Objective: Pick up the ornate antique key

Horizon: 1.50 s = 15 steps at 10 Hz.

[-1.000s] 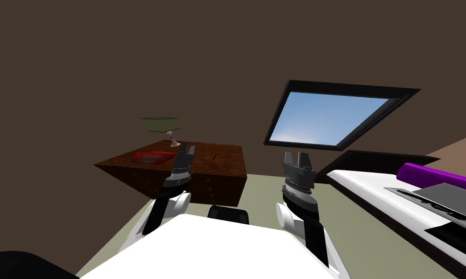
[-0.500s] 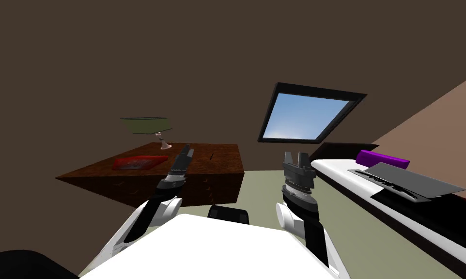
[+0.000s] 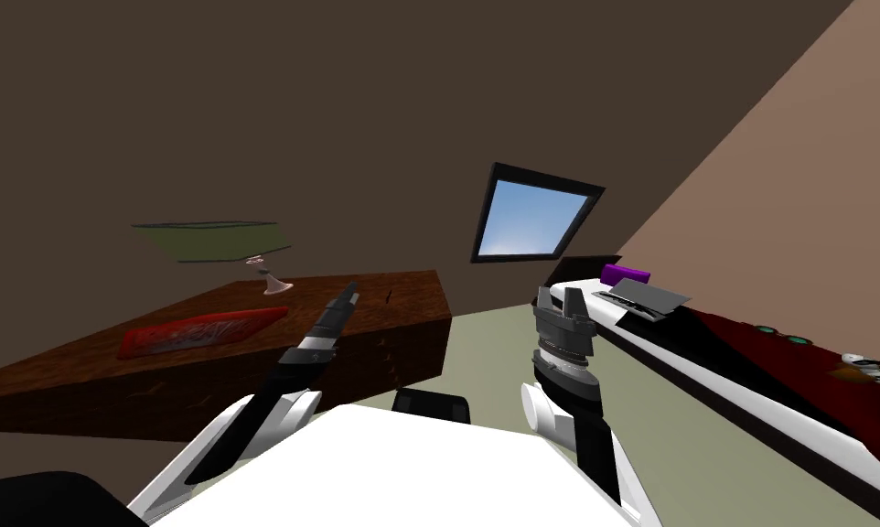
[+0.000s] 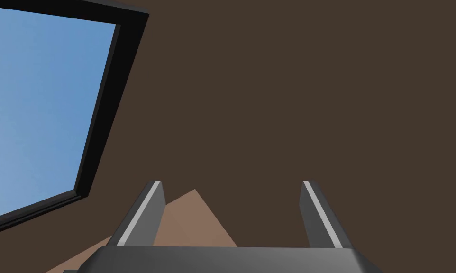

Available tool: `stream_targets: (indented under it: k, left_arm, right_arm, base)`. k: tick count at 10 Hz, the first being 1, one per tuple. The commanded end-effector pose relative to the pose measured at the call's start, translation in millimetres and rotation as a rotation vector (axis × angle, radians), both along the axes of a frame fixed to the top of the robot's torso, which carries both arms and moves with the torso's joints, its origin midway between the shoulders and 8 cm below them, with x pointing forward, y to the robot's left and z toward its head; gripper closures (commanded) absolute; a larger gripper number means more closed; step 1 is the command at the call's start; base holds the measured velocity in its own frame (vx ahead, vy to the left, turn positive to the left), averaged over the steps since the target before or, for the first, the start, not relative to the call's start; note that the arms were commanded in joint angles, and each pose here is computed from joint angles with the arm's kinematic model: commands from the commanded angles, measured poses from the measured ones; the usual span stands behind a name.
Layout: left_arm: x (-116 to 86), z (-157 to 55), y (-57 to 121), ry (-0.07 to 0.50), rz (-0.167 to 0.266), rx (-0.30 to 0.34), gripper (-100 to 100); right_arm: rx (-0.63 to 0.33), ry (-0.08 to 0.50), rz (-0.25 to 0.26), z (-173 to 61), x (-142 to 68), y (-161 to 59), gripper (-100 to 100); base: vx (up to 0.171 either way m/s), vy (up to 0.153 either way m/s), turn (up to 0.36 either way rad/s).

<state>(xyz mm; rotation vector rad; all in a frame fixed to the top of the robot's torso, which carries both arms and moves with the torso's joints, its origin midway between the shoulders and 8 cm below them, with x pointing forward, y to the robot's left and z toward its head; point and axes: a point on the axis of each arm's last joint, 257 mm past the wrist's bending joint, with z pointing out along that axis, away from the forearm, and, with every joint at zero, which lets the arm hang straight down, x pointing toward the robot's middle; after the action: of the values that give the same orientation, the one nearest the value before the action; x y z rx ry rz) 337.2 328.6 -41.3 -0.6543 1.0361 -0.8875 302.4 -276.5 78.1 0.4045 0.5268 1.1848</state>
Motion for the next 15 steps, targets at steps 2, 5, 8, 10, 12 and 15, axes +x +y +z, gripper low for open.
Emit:
stream_targets:
  k: [2, 5, 8, 10, 12, 15]
  left_arm:
    - [-7, -27, 22.4, 0.122, 0.046, 0.015, -100]
    - [-17, -59, 46.8, 0.257, 0.100, 0.018, -100]
    - [-35, -87, 70.3, 0.380, 0.150, 0.022, -100]
    - [-45, -104, 83.3, 0.452, 0.180, 0.020, -100]
    - [-57, -119, 95.6, 0.520, 0.208, 0.017, -100]
    - [-71, -137, 109.5, 0.602, 0.244, 0.011, -100]
  right_arm:
    - [0.000, 0.000, 0.000, 0, 0, 0, 0]
    - [0.000, 0.000, 0.000, 0, 0, 0, 0]
    - [0.000, 0.000, 0.000, 0, 0, 0, 0]
    - [0.000, 0.000, 0.000, 0, 0, 0, 0]
    - [0.000, 0.000, 0.000, 0, 0, 0, 0]
    - [0.000, 0.000, 0.000, 0, 0, 0, 0]
  base:
    - [-0.048, 0.032, -0.354]
    - [-0.053, 0.032, -0.294]
    - [-0.034, 0.023, -0.282]
    - [-0.037, 0.025, -0.306]
    - [-0.030, 0.020, -0.240]
    - [-0.016, 0.020, -0.229]
